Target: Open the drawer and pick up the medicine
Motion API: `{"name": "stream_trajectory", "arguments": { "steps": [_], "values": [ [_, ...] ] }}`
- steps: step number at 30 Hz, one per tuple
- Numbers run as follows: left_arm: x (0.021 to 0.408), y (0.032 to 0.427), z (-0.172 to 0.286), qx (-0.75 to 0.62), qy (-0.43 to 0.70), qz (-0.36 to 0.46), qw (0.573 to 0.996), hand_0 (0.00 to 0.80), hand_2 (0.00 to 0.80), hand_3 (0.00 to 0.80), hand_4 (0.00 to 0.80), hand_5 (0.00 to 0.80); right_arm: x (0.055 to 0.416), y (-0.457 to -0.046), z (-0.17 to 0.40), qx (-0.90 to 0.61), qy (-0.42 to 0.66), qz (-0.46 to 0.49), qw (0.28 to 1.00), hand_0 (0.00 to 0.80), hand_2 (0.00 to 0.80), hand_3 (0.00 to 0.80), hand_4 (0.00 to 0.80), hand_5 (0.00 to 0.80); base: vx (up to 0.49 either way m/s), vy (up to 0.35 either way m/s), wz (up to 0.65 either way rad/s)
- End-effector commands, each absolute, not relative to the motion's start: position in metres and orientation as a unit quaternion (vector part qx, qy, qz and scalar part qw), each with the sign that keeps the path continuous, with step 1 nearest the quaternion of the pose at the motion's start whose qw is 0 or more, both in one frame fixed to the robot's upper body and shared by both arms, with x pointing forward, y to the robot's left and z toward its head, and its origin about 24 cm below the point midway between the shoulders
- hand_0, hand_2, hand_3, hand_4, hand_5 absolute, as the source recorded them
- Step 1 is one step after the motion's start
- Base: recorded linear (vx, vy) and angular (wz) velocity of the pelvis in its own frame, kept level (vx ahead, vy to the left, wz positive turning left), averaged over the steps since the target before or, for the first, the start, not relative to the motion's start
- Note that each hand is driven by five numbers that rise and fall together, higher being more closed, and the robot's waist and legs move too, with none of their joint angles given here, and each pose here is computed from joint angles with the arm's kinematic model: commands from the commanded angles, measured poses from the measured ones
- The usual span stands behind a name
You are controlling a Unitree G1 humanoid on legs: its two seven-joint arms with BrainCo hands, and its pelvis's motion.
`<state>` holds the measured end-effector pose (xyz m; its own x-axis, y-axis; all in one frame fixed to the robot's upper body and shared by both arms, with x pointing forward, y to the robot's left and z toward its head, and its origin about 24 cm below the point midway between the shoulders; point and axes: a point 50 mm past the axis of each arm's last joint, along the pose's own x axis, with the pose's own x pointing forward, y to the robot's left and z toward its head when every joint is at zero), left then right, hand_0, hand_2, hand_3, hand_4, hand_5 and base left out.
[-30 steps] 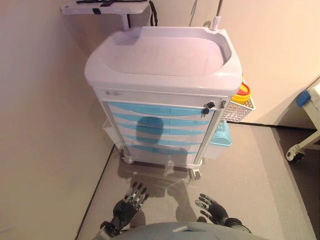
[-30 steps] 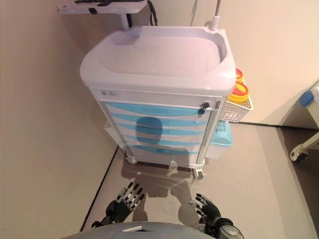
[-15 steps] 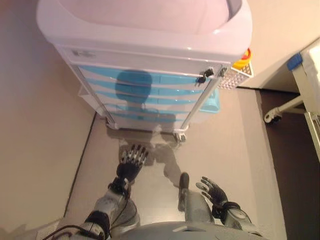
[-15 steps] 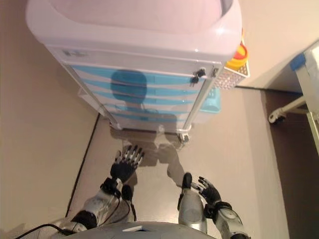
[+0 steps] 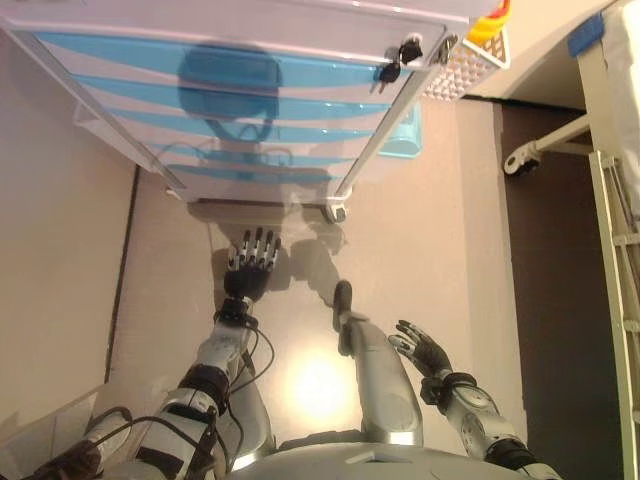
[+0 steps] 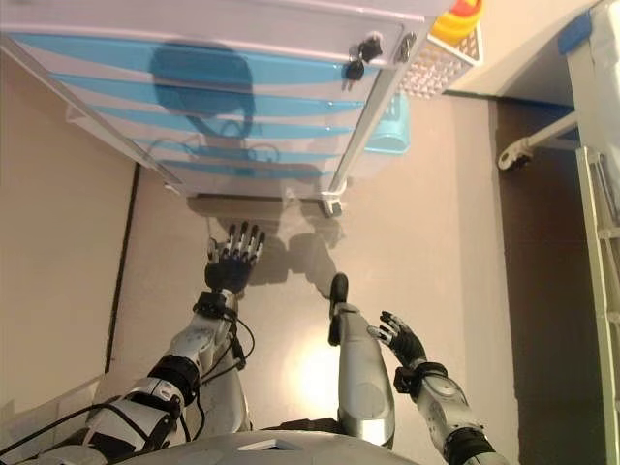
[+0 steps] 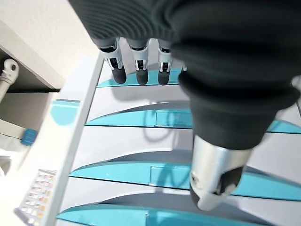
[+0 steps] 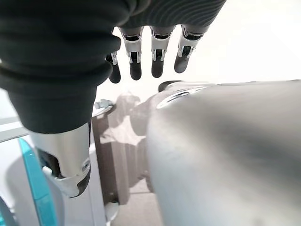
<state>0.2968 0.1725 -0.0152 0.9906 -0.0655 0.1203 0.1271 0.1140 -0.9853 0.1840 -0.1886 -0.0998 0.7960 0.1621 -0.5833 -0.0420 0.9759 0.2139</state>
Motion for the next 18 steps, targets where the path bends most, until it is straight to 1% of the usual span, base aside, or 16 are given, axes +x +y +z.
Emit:
{"name": "stream_trajectory", "arguments": {
  "steps": [1,11,14,18],
  "values": [
    [0.311,0.181,0.014,-0.663,-0.083,-0.093,0.738,0.000,0.000,0.000,0.000,0.000,0.177,-0.185,-0.093,0.108,0.302,0.080,0.944,0.000,0.000,0.000,0.000,0.000,0.007,-0.054,-0.01],
    [0.351,0.221,0.093,-0.618,-0.189,-0.120,0.753,0.000,0.000,0.000,0.000,0.000,0.174,-0.180,-0.088,0.113,0.299,0.108,0.941,0.000,0.000,0.000,0.000,0.000,0.021,-0.049,-0.03],
    [0.359,0.233,0.118,-0.607,-0.219,-0.128,0.753,0.000,0.000,0.000,0.000,0.000,0.170,-0.180,-0.089,0.115,0.300,0.112,0.940,0.000,0.000,0.000,0.000,0.000,0.019,-0.043,-0.02],
    [0.368,0.241,0.146,-0.585,-0.242,-0.133,0.763,0.000,0.000,0.000,0.000,0.000,0.169,-0.179,-0.088,0.115,0.300,0.117,0.940,0.000,0.000,0.000,0.000,0.000,0.000,0.000,0.00]
  ]
}}
